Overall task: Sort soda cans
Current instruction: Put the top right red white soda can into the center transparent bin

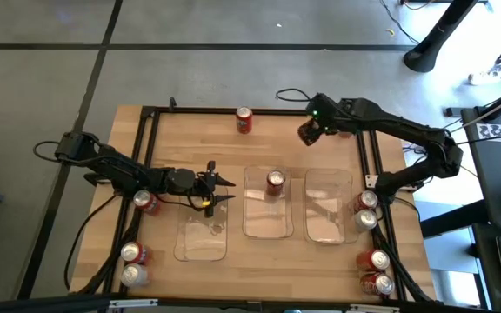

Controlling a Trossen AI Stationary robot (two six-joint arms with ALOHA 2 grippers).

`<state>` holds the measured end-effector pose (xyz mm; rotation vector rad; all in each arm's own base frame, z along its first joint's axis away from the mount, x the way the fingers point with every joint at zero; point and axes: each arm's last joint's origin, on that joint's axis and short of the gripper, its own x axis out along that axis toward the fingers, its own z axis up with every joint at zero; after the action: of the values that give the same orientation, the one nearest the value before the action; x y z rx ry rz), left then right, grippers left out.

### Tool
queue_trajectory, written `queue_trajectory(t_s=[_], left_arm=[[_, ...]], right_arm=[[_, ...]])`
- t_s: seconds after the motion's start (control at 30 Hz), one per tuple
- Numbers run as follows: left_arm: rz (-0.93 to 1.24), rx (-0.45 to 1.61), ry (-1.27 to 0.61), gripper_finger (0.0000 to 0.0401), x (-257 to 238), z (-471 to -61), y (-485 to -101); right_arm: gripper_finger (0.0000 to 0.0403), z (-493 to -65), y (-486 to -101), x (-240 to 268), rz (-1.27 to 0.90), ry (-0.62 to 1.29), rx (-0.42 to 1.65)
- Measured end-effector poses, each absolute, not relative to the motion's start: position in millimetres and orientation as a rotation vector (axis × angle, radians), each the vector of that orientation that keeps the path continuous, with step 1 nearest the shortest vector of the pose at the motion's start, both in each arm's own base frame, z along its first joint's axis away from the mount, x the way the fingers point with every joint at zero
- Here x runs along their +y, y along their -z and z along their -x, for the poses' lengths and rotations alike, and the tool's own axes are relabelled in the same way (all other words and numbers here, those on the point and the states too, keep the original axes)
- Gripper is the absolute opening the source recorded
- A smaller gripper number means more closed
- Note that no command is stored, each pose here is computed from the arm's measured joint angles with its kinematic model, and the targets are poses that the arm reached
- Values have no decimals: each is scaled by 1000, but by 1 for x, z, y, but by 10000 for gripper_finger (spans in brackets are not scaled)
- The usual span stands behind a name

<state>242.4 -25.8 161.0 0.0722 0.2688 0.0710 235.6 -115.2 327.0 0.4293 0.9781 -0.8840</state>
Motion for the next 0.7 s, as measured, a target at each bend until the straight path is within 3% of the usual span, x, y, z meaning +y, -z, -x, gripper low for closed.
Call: queue_trajectory(t_s=[0.7], left_arm=[[-68,265,-72,164,-26,-242,-161]], right_arm=[[308,-284,-359,15,-317,405,735]])
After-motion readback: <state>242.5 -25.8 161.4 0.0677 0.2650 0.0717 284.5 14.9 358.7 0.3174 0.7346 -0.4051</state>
